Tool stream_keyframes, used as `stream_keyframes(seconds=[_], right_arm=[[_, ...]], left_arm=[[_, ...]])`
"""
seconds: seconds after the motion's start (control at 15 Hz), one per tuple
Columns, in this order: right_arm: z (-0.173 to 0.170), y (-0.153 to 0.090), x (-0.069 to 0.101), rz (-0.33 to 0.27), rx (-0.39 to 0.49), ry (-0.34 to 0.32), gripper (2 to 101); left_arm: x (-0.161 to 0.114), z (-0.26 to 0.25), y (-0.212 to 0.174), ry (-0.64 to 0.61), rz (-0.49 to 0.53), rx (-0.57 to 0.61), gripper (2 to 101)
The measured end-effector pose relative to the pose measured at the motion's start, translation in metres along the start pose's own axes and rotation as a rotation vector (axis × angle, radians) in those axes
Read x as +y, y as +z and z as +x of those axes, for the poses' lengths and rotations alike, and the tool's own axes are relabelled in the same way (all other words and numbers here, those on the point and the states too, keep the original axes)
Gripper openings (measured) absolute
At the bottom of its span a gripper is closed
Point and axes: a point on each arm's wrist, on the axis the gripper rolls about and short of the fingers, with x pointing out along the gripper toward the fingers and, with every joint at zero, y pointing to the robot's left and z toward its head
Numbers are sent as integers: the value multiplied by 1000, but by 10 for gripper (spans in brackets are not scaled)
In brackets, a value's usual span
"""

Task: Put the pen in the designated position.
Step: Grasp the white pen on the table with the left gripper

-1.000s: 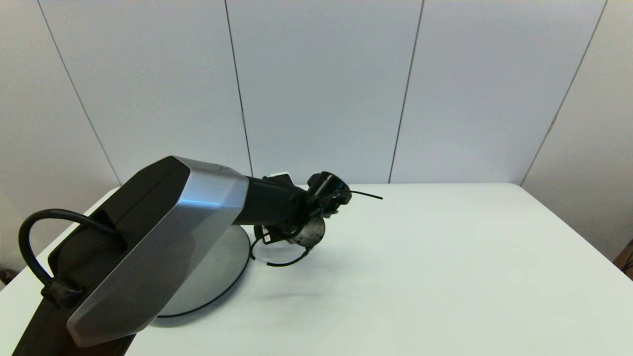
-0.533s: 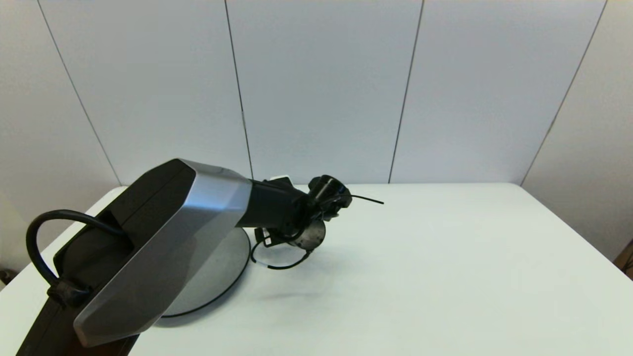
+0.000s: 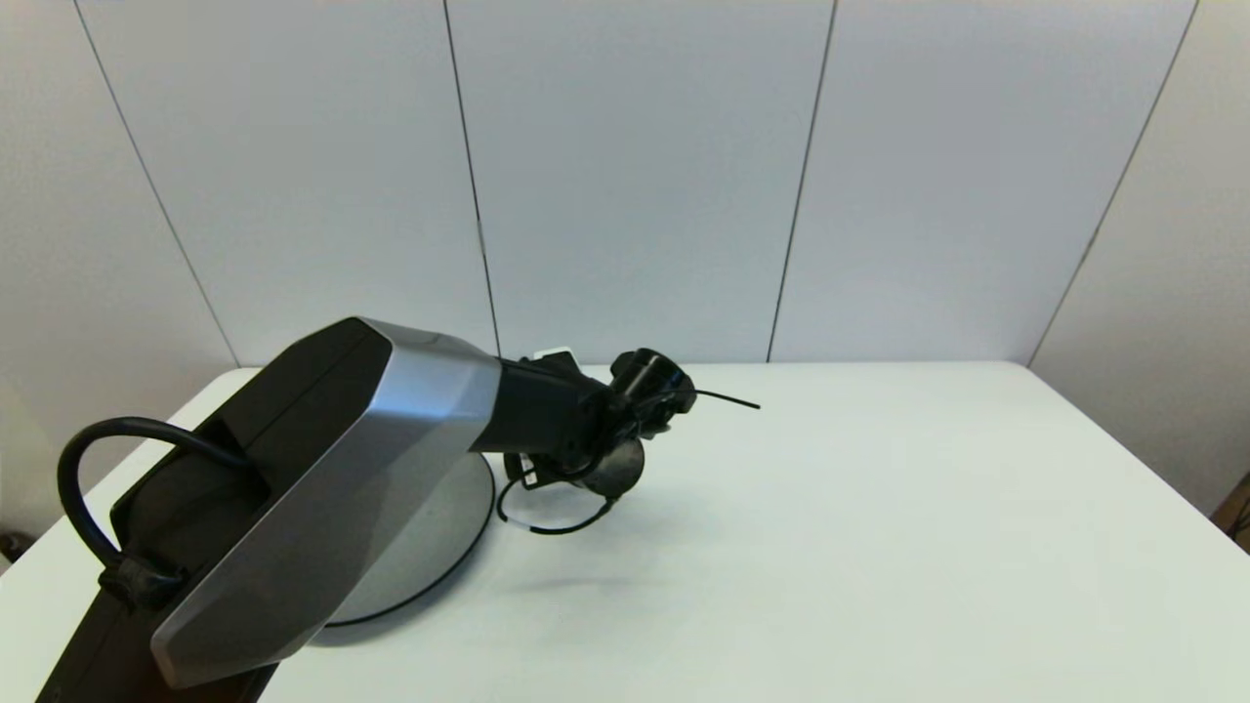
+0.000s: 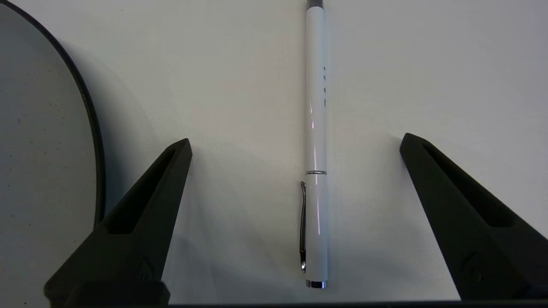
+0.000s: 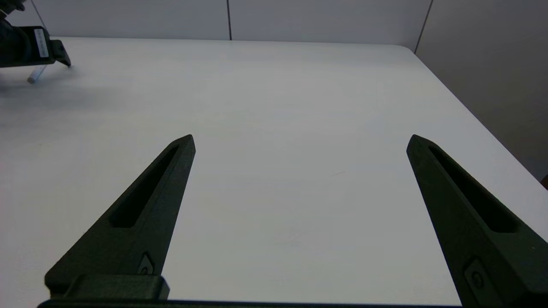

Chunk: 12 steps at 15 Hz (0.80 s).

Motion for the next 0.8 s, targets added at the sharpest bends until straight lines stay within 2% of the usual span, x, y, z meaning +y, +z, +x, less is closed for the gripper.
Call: stream_keyframes(seconds=[0.07, 0.13, 0.33, 0.67, 0.8], right_arm=[[0, 0, 0, 0, 0, 0, 980], [0, 0, 0, 0, 0, 0, 980], [0, 0, 0, 0, 0, 0, 980], [0, 0, 0, 0, 0, 0, 980], [0, 0, 0, 0, 0, 0, 980]], left_arm=[[0, 0, 0, 0, 0, 1, 979], [0, 0, 0, 0, 0, 1, 931], [0, 0, -1, 1, 4, 3, 676], [0, 0, -1, 2, 7, 5, 403], [1, 1, -1, 3, 8, 6, 51]])
